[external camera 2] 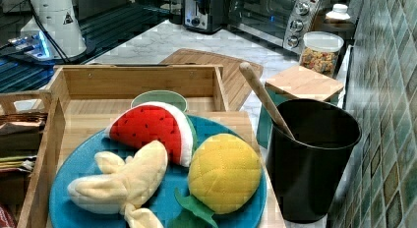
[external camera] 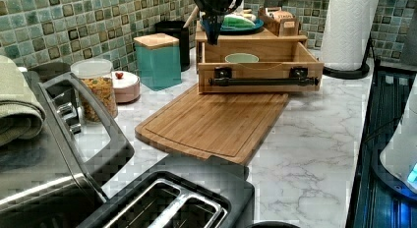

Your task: Close the drawer.

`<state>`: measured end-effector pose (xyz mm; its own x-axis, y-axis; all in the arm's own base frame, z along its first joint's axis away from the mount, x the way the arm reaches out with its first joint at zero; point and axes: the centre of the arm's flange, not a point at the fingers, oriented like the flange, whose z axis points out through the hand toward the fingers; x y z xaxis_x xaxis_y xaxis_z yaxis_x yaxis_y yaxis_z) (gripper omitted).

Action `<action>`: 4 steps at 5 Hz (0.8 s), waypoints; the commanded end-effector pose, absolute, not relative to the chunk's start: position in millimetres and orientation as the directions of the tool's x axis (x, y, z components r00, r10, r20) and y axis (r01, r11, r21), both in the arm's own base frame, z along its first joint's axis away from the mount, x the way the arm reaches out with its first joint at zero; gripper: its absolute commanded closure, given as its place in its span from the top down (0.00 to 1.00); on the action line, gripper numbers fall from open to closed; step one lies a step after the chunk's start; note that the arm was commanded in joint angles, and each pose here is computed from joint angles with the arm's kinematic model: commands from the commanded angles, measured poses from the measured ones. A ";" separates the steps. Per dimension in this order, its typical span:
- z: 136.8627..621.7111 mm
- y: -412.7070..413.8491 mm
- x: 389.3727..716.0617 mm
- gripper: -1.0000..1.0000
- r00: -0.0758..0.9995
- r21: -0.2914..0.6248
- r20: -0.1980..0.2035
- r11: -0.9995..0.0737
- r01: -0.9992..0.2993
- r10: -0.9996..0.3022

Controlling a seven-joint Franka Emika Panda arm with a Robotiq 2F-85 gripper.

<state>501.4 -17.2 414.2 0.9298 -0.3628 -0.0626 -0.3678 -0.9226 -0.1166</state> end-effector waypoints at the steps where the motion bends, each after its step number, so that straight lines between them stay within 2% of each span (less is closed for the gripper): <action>1: 394.5 26.9 457.5 0.00 0.997 -0.115 0.043 -0.991 0.067 0.063; 3: 351.4 24.1 442.5 0.00 0.974 -0.077 -0.003 -0.971 0.226 0.226; 4: 328.9 17.4 425.4 0.00 0.941 -0.031 0.000 -0.940 0.339 0.339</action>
